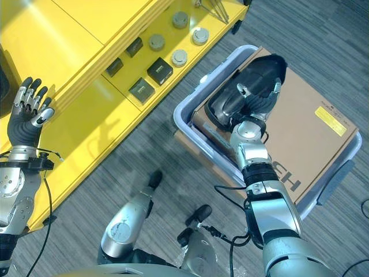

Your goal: Move parts from the plastic box to the shelf.

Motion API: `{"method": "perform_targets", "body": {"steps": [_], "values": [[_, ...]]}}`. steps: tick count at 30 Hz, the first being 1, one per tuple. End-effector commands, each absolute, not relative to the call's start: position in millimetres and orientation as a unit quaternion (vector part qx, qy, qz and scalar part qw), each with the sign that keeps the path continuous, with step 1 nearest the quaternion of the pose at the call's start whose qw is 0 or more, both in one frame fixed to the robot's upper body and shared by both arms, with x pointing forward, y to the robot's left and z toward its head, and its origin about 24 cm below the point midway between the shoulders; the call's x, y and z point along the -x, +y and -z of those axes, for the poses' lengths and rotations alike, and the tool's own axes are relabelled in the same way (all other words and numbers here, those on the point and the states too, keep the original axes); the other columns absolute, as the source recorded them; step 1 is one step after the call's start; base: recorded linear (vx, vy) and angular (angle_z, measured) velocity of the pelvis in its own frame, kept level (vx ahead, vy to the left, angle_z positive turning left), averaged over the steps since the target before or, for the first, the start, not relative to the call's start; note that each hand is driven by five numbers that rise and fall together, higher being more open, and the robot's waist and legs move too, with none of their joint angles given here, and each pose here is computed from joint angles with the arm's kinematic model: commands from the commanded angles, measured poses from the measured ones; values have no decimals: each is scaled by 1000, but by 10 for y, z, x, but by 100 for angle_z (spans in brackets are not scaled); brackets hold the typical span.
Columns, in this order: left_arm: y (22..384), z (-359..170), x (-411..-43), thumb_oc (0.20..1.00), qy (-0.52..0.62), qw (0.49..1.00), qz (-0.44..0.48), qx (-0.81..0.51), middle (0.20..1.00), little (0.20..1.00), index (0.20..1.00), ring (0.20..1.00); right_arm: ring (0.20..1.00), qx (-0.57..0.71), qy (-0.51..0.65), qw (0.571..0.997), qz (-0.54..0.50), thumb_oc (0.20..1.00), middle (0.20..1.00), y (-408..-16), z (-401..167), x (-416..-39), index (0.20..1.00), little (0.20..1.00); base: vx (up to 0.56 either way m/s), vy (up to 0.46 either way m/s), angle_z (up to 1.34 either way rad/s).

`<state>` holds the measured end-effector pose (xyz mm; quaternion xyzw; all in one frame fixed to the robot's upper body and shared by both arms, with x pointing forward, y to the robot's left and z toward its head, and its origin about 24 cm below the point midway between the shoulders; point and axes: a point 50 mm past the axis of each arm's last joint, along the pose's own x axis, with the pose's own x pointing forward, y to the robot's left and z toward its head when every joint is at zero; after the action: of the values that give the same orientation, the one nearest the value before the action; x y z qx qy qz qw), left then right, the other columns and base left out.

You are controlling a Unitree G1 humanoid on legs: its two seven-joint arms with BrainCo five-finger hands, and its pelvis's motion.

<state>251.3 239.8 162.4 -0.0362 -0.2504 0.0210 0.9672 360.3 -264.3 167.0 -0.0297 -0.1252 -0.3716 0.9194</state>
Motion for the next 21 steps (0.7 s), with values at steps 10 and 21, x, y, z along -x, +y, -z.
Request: {"method": "perform_targets", "body": {"steps": [10, 21], "values": [[2463, -1753, -2341, 1000, -304, 952, -2, 41, 1000, 1000, 1000, 1000, 1000, 86, -228, 863, 442, 1000, 1000, -2976, -2035, -3358, 1000, 1000, -1, 5, 1], [2479, -1791, -2361, 1000, -307, 951, 3, 40, 1000, 1000, 1000, 1000, 1000, 92, -176, 880, 432, 1000, 1000, -3054, -1941, -3426, 1000, 1000, -1, 5, -1]]}}
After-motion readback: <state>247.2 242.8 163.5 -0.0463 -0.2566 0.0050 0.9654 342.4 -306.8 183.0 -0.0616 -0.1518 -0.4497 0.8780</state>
